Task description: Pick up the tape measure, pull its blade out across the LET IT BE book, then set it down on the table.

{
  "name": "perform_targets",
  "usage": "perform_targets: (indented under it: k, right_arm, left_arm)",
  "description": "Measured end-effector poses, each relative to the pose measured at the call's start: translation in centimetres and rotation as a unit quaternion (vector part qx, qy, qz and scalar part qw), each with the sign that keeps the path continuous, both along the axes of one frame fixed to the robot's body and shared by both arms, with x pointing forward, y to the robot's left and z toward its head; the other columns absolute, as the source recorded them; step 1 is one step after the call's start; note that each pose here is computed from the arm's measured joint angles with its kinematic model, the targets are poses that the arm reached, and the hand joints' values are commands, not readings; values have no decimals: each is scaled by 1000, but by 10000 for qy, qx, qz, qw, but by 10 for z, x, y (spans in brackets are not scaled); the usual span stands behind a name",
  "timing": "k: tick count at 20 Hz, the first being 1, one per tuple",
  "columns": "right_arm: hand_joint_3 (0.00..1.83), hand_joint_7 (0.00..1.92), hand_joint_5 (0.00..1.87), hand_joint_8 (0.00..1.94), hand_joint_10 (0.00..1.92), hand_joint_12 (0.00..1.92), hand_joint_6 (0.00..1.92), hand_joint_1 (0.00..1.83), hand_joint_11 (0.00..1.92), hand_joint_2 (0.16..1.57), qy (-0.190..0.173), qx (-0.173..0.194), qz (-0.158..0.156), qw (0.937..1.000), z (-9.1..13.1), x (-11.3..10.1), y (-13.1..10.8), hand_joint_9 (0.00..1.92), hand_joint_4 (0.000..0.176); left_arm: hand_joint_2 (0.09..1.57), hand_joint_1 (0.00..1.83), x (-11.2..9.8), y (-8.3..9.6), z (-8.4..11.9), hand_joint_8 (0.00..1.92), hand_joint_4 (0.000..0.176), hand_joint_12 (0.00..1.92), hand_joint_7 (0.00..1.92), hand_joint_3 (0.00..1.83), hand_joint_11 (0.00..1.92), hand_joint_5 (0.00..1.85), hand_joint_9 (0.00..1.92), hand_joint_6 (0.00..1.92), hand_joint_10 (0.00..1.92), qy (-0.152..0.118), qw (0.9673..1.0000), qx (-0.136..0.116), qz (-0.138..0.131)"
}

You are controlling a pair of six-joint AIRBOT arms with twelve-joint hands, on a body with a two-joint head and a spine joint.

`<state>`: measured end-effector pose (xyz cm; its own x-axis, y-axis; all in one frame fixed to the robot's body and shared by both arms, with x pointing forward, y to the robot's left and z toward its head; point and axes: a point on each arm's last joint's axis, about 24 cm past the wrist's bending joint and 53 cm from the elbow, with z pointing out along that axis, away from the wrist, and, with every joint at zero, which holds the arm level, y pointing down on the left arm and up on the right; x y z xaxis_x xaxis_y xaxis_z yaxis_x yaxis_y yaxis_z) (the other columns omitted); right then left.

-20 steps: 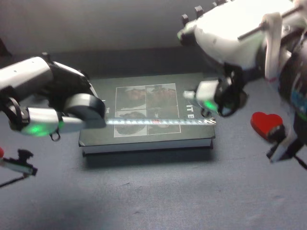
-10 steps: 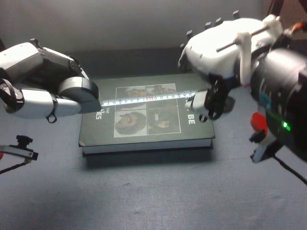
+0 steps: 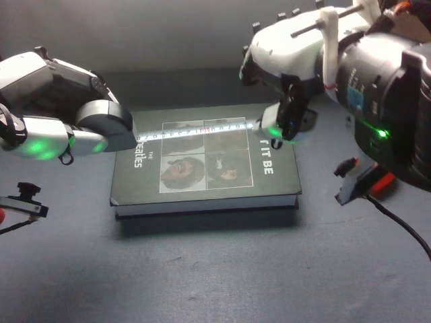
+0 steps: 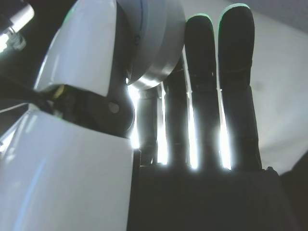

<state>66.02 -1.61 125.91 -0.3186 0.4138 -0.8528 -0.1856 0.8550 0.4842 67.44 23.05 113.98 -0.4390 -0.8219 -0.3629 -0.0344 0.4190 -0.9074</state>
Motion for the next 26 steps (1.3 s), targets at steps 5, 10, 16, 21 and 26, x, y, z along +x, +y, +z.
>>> perform_targets:
  k: [5, 10, 16, 21, 26]
  right_arm:
    - [1, 664, 566, 2, 13, 908, 0, 957, 252, 1128, 72, 200, 47, 9998, 1, 10, 13, 636, 0]
    - [2, 679, 585, 6, 15, 921, 8, 954, 270, 1132, 206, 178, 34, 9996, -6, 14, 23, 651, 0]
    - [3, 677, 625, 4, 11, 935, 18, 945, 284, 1143, 301, 107, 74, 9995, -17, 12, 35, 648, 0]
    - [2, 697, 644, 10, 16, 936, 19, 946, 295, 1144, 456, 164, -50, 9988, -23, 23, 30, 667, 0]
    - [1, 714, 671, 11, 14, 934, 21, 941, 306, 1141, 762, 137, -90, 9970, -43, 27, 27, 675, 0]
  left_arm:
    - [1132, 1376, 2, -2, 0, 1046, 0, 1190, 962, 1, 860, 870, 892, 907, 1335, 1, 10000, 37, -93]
    - [1133, 1375, 2, -2, 0, 1073, 0, 1182, 941, 0, 841, 873, 900, 919, 1318, 8, 9999, 41, -95]
    - [1130, 1375, 4, 1, 2, 1101, 0, 1184, 910, 0, 857, 926, 902, 862, 1318, -30, 9999, 71, -78]
    - [1132, 1374, 4, 0, 2, 1108, 0, 1184, 916, 0, 853, 922, 887, 856, 1332, -41, 9999, 92, -104]
    - [1137, 1373, 5, -1, 6, 1120, 0, 1185, 915, 0, 839, 899, 883, 874, 1340, -79, 9999, 54, -105]
